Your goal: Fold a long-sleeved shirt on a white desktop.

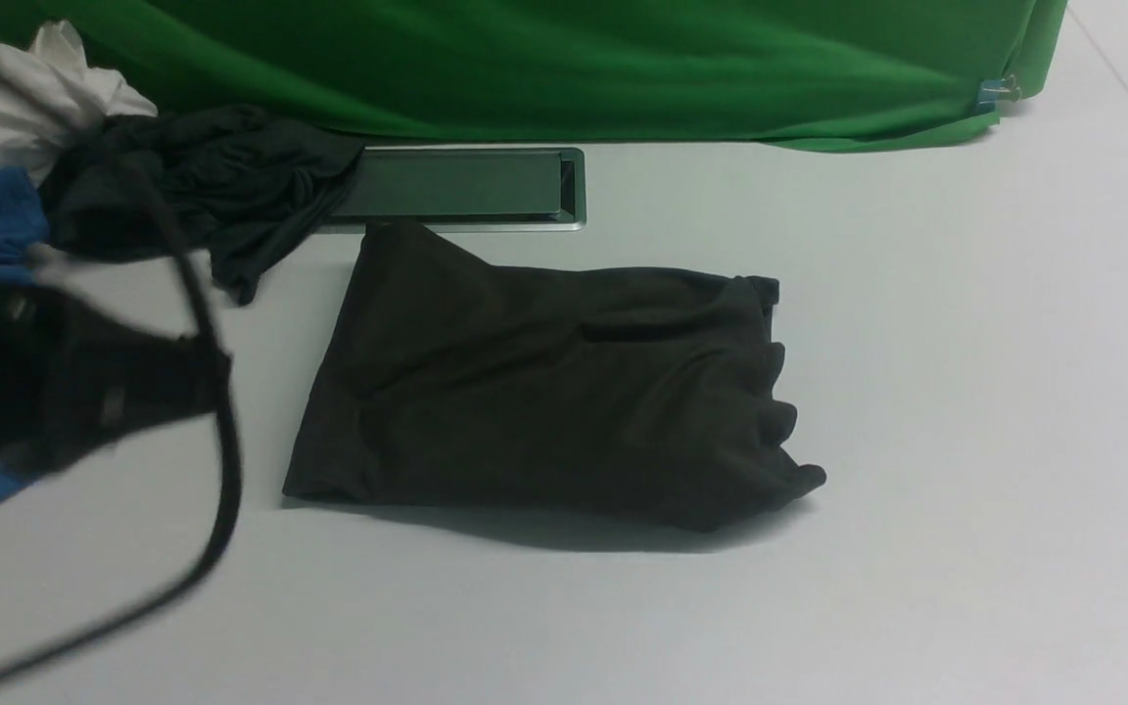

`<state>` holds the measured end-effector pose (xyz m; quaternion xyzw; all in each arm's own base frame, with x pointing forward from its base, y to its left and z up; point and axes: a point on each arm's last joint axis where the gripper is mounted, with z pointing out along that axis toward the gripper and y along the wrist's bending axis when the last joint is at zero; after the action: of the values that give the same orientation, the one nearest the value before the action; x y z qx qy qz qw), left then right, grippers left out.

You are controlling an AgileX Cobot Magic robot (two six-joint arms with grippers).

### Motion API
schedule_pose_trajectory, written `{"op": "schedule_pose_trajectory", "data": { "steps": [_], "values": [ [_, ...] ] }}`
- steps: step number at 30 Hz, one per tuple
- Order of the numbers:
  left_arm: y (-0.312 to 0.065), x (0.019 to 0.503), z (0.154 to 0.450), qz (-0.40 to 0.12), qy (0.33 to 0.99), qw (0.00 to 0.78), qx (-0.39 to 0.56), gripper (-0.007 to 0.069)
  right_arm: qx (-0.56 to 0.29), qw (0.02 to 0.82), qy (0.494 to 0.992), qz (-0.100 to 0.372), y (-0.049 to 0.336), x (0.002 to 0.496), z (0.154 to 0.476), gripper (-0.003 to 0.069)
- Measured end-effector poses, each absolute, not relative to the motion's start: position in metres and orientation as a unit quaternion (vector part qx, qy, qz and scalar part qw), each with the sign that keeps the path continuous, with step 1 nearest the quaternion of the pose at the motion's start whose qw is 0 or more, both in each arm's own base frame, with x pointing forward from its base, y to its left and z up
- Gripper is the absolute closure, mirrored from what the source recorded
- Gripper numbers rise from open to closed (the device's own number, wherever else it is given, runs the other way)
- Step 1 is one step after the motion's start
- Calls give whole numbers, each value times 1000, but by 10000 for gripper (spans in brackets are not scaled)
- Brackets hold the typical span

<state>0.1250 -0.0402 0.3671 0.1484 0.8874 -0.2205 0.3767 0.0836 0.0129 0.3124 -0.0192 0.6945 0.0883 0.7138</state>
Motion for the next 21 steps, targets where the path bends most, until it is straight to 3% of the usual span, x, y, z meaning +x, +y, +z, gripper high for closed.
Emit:
{"op": "schedule_pose_trajectory", "data": {
  "steps": [2, 3, 9, 15, 21],
  "values": [
    [-40, 110, 369, -203, 882, 395, 155, 609, -21, 715, 692, 91, 13, 83, 313, 607],
    [-37, 89, 371, -164, 875, 423, 167, 608, -21, 716, 690, 103, 15, 83, 313, 599],
    [-30, 32, 379, -58, 837, 511, 186, 608, -42, 715, 689, 111, 18, 82, 314, 587],
    [-30, -2, 380, -28, 804, 563, 190, 608, -44, 716, 687, 112, 18, 82, 314, 575],
    [-30, -7, 378, -23, 797, 573, 189, 608, -45, 716, 687, 111, 19, 82, 314, 562]
  ]
}}
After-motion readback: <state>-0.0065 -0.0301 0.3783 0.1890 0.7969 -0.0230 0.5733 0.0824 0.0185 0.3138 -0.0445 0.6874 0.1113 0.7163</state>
